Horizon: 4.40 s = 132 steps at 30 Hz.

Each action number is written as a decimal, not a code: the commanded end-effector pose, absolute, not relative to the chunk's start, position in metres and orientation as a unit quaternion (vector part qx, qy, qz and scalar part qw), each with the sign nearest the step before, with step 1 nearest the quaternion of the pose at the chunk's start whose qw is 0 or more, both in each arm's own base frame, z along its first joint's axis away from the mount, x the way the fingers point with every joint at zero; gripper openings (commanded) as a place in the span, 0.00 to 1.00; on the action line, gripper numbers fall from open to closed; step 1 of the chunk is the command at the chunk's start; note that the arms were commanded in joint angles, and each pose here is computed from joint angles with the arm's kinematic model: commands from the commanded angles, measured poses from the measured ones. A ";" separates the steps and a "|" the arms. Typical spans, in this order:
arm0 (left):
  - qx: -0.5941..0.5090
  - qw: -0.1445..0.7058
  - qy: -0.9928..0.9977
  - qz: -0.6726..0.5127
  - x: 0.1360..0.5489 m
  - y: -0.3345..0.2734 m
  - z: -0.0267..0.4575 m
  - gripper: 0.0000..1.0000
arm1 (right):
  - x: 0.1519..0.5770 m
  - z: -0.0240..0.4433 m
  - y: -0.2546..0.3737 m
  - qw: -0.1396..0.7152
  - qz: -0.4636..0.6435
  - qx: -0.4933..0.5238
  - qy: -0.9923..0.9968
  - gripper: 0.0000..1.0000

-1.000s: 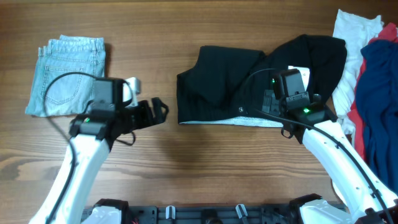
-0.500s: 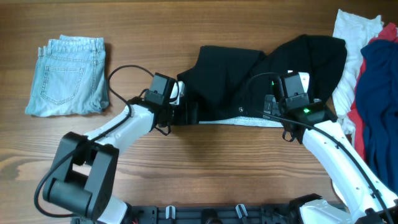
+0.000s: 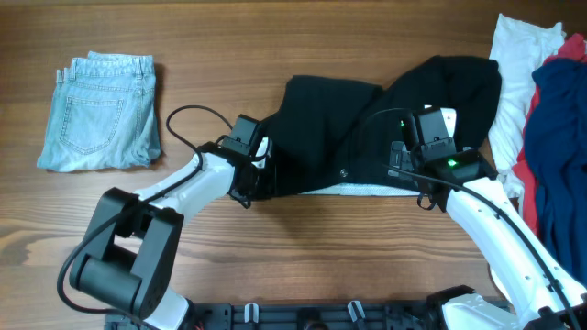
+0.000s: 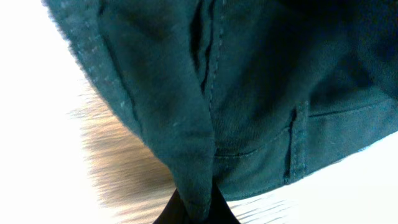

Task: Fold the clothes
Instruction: 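Grasp the black garment's left edge with the left gripper and drag it left, then stretch the black garment apart, left gripper pulling left, right gripper right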

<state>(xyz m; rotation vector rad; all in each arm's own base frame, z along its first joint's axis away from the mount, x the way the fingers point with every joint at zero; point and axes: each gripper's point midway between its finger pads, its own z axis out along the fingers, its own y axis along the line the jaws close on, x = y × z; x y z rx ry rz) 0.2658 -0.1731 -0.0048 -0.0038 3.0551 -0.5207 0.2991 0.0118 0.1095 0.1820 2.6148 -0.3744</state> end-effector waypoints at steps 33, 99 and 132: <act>0.016 -0.054 0.974 -0.218 0.216 -0.262 0.053 1.00 | 0.292 0.107 0.016 0.231 -0.119 0.083 0.962 1.00; 0.015 0.090 0.993 0.071 0.257 -0.143 0.047 0.04 | 0.173 0.007 0.053 -0.018 0.116 0.268 0.956 0.89; -0.043 0.262 0.956 -0.121 0.275 -0.109 0.187 0.14 | 0.301 0.207 -0.056 0.261 -0.087 0.260 0.926 0.17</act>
